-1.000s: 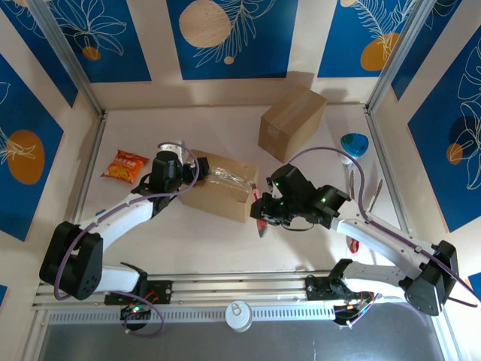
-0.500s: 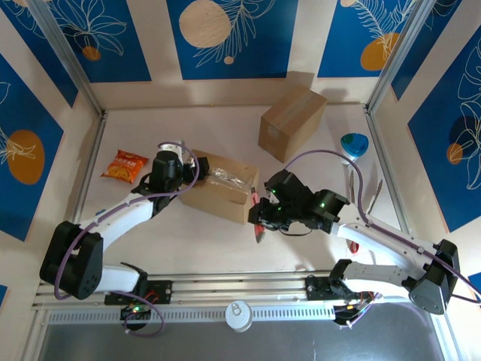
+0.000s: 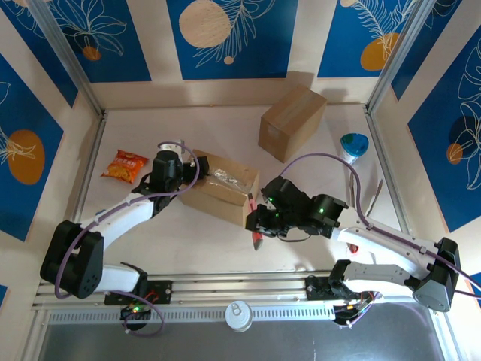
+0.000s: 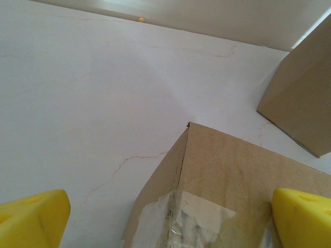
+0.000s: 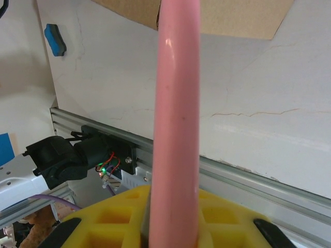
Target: Unpack the express box
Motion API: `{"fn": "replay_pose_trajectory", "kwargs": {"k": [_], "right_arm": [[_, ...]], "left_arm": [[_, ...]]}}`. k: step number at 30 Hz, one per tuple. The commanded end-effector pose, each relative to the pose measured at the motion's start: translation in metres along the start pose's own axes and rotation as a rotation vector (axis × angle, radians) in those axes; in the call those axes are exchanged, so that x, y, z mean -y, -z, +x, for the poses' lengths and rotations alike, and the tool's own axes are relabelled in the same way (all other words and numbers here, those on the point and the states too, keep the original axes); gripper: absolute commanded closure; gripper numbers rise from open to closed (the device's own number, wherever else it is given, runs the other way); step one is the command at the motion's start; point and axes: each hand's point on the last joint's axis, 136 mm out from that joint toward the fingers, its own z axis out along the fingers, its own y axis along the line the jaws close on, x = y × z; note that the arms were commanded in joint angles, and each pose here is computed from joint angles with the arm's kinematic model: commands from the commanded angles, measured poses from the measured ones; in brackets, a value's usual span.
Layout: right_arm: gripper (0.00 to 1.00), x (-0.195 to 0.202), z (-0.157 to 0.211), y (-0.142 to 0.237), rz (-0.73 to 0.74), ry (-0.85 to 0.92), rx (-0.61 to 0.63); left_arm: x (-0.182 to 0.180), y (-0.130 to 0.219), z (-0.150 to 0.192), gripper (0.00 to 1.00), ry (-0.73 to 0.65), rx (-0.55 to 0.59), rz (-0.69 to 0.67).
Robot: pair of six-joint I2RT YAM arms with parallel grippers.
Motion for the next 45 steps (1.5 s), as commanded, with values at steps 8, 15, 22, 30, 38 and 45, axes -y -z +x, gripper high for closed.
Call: {"fn": "replay_pose_trajectory", "kwargs": {"k": [8, 15, 22, 30, 38, 45], "right_arm": [[1.00, -0.018, 0.022, 0.009, -0.071, 0.038, -0.069], [1.00, 0.008, 0.013, 0.031, 0.052, 0.042, -0.003], [1.00, 0.049, -0.014, 0.071, 0.185, 0.007, 0.132], [1.00, 0.079, -0.032, 0.049, 0.428, -0.012, 0.189], [1.00, 0.074, -0.026, 0.015, 0.693, 0.017, 0.228], [1.00, 0.062, -0.029, -0.017, 0.750, 0.033, 0.221]], "left_arm": [[-0.038, -0.007, 0.092, 0.02, -0.012, -0.287, -0.138], [-0.030, -0.005, 0.084, 0.01, -0.010, -0.284, -0.108], [-0.001, 0.021, 0.012, 0.00, -0.061, -0.178, -0.050], [0.007, 0.034, -0.081, 0.00, -0.162, -0.073, -0.119], [-0.007, -0.036, -0.116, 0.00, -0.176, -0.154, -0.133], [-0.025, -0.092, -0.108, 0.00, -0.165, -0.235, -0.136]]}}
